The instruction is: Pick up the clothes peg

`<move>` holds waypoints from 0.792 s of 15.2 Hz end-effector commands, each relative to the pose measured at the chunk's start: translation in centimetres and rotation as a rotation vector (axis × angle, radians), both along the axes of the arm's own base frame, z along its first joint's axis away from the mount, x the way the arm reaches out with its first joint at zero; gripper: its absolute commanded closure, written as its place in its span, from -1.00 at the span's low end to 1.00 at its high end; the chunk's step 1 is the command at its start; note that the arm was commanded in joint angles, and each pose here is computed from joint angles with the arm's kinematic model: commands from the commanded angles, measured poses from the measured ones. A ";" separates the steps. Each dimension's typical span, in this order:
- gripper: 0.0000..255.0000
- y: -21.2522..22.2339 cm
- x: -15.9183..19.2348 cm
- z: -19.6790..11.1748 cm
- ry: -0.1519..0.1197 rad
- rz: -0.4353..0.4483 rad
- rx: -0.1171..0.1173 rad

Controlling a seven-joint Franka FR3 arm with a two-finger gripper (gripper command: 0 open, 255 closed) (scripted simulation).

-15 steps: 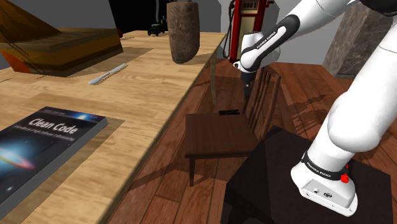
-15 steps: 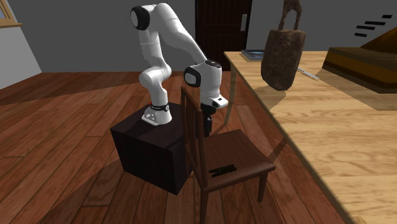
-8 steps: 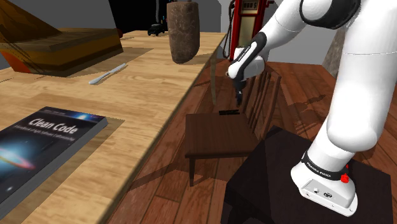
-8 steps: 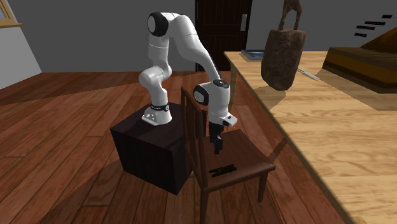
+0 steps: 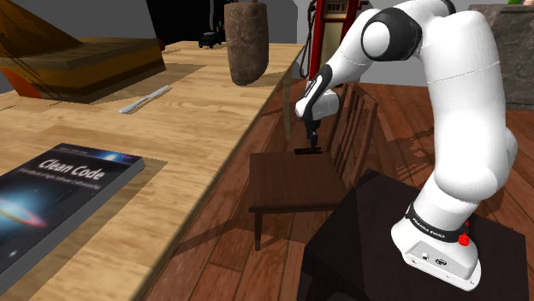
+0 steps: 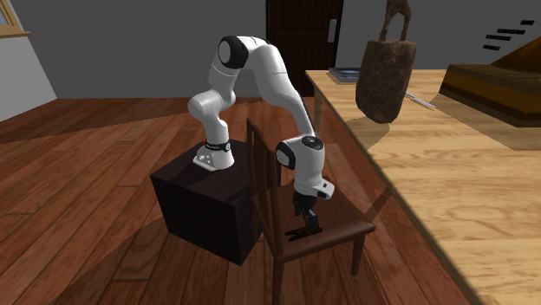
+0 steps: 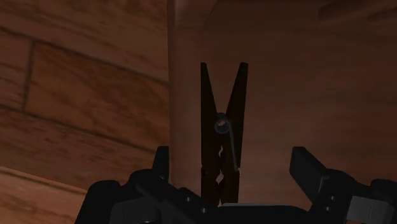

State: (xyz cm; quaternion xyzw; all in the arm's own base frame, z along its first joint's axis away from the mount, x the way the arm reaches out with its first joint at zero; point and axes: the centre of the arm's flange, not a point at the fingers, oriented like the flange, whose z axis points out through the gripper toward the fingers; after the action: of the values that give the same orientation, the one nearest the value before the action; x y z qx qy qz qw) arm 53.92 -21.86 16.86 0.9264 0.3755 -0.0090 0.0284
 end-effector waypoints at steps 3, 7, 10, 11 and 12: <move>-1.00 0.0 0.3 -2.2 -0.001 0.007 0.001; -1.00 0.0 0.3 -4.1 -0.001 0.007 0.001; 1.00 0.0 0.3 -4.1 -0.001 0.007 0.001; 1.00 0.0 0.3 -4.1 -0.001 0.007 0.001; 1.00 0.0 0.3 -4.1 -0.001 0.007 0.001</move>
State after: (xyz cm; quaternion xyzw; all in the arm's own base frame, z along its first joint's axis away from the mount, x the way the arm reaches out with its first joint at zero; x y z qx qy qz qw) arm 54.20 -21.85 12.79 0.9250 0.3788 -0.0083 0.0282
